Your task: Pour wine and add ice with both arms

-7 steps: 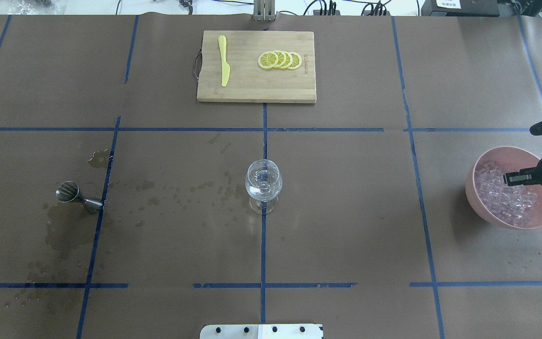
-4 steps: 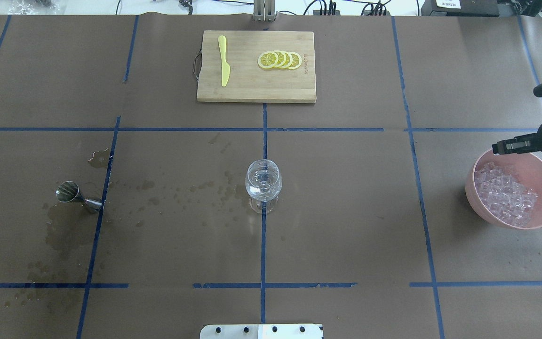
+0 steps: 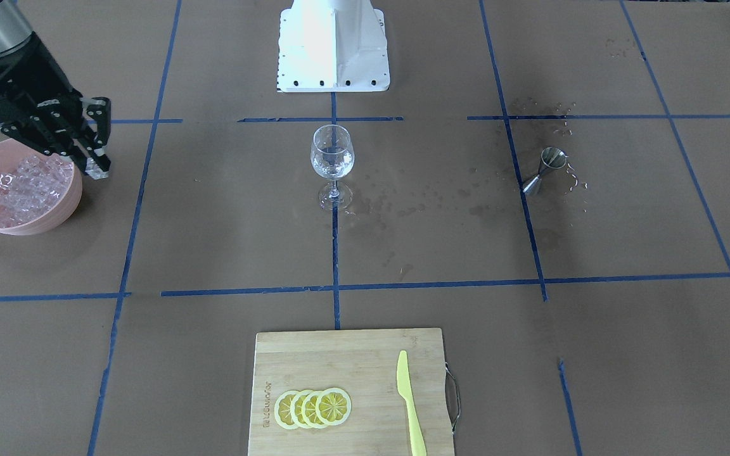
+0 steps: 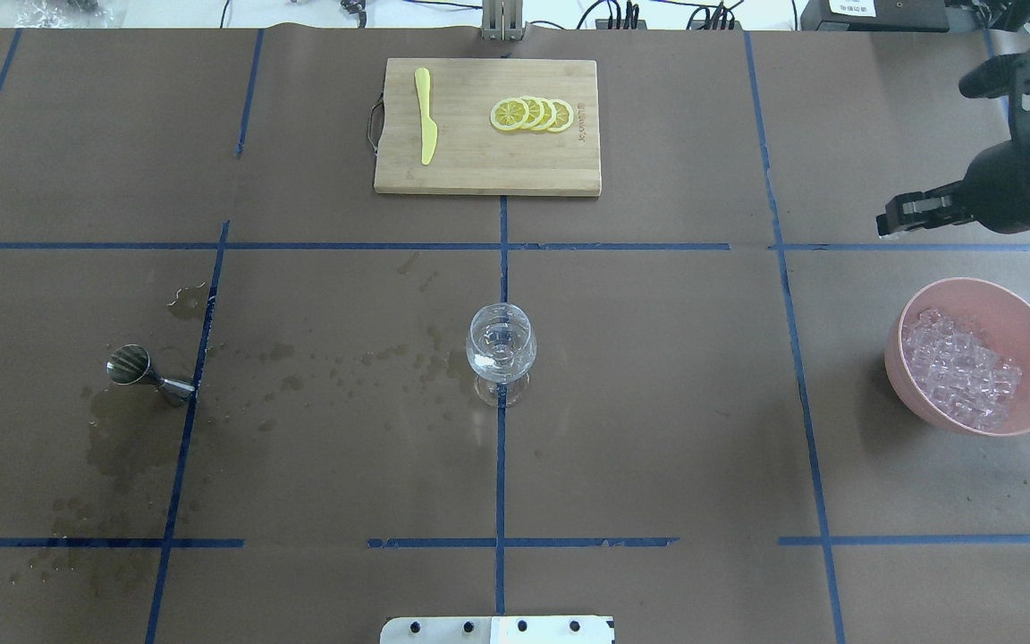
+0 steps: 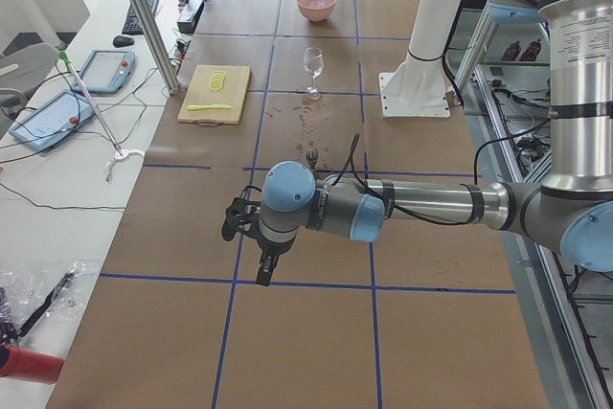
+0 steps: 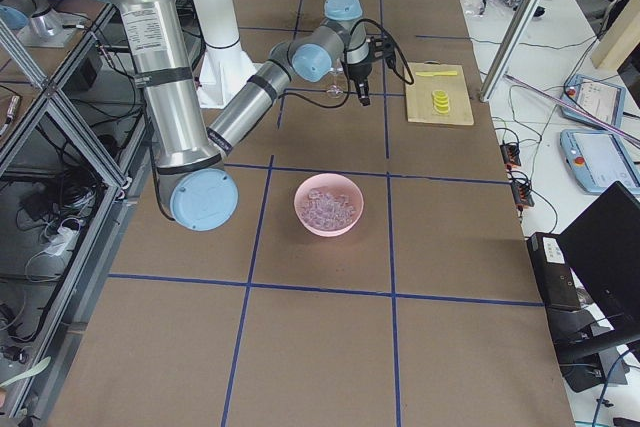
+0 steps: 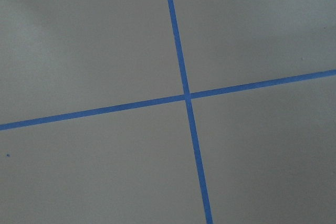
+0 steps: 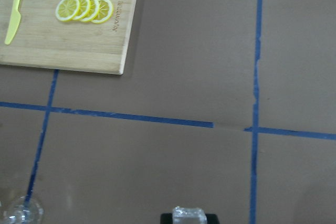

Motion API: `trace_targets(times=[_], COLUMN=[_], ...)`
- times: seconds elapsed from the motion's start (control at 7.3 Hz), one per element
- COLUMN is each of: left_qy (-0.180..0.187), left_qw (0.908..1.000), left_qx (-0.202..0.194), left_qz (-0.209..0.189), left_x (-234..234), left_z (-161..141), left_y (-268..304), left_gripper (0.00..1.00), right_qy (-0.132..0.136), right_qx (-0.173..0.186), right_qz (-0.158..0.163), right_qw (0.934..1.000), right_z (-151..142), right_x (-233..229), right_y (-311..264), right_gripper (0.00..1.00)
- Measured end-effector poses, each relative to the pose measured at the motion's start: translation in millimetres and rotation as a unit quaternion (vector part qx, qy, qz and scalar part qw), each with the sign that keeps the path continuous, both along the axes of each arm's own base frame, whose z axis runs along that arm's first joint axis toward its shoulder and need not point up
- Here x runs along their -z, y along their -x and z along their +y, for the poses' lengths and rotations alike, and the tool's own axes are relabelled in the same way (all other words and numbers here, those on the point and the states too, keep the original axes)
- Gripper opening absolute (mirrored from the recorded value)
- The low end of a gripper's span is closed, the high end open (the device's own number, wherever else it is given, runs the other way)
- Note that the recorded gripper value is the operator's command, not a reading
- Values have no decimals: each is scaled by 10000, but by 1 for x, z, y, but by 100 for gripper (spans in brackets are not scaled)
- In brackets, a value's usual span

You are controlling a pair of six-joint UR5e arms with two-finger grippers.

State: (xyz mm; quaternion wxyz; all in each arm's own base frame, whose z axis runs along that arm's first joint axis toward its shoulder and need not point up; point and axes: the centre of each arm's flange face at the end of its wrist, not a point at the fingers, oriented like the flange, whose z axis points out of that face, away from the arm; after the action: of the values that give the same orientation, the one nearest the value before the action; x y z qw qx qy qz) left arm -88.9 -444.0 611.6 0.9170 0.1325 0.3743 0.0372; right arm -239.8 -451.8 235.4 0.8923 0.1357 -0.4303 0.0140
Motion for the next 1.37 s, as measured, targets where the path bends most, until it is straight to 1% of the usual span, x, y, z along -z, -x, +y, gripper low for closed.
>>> trace_targets(times=[0.14,0.27,0.55,0.82,1.1,1.23,1.37], left_qy=[-32,-93,-161,-168,-163,-157,-152], left_qw=[10000,10000,9999,9999,9999,9999,9999], left_qx=[-3,-5,-7,-7,-7,-7,-7], left_qz=[1,1,0,0,1,1,1], left_x=[1,2,3,2,1,1,0], left_z=[-1,-1,-1,-1,-1,0,1], left_y=[0,0,-1,-1,-1,-1,-1], left_gripper=[100,100,100,100,100,100,100], right_qy=[180,284,280,324,381,418,458], right_qx=[-37,-117,-376,-568,-624,-620,-601], right_qz=[11,100,266,309,323,353,427], right_qw=[9998,9995,9985,9974,9968,9966,9962], right_z=[7,22,50,63,72,76,80], right_x=[38,69,110,147,173,176,175], right_y=[29,64,139,208,249,257,262], right_gripper=[0,0,0,0,0,0,3])
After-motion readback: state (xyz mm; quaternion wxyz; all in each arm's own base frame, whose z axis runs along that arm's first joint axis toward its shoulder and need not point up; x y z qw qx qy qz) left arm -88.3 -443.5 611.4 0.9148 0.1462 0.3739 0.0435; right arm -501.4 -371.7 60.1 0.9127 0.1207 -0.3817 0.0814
